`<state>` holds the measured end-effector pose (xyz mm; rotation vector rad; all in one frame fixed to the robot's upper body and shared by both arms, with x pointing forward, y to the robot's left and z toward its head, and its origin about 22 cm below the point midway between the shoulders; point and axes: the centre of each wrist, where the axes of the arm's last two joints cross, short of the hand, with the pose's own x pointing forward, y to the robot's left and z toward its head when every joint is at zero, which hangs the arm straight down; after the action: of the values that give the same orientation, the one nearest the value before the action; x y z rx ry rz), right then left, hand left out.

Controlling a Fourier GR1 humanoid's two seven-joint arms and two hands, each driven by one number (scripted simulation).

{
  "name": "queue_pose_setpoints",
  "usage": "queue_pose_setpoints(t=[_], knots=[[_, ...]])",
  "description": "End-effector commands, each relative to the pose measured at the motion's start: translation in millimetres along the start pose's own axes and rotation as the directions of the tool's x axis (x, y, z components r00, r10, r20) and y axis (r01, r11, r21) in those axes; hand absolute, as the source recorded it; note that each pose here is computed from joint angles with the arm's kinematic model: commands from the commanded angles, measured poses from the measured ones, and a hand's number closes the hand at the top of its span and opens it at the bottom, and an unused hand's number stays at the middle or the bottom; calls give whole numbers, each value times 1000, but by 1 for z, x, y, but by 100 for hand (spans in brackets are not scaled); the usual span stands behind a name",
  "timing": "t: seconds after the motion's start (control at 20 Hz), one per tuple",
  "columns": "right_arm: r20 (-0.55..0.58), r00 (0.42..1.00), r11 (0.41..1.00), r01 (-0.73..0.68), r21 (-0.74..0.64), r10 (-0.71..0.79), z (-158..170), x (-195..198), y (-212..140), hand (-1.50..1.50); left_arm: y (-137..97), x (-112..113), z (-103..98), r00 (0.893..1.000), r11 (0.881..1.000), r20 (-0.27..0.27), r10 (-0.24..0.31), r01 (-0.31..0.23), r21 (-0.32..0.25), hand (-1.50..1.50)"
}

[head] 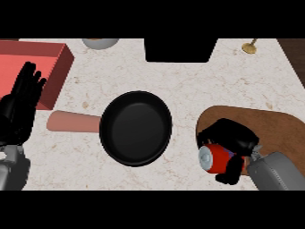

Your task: Pick the can from the cutting board and place it in the pot

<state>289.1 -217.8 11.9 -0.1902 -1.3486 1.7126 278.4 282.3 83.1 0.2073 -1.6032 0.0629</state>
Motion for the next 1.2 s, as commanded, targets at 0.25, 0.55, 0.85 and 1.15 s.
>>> queue_pose_setpoints(t=[0.25, 0.55, 0.85, 1.15], knots=[[-119, 980, 951, 118, -284, -157, -64, 103, 6, 150, -5, -4, 0, 1000, 1000, -22, 6, -7, -15, 0], [-179, 953, 764, 75, -640, -244, -51, 133, -36, 150, 0, -6, -1, 999, 1000, -32, 3, -2, 4, 0], [-226, 919, 561, -7, -828, -322, -45, 170, -59, 150, -7, -10, 0, 999, 1000, -47, 4, -4, -13, 0], [-272, 862, 409, -84, -909, -427, -46, 208, -72, 150, -13, -7, -4, 999, 1000, -33, 5, -6, -29, 0]])
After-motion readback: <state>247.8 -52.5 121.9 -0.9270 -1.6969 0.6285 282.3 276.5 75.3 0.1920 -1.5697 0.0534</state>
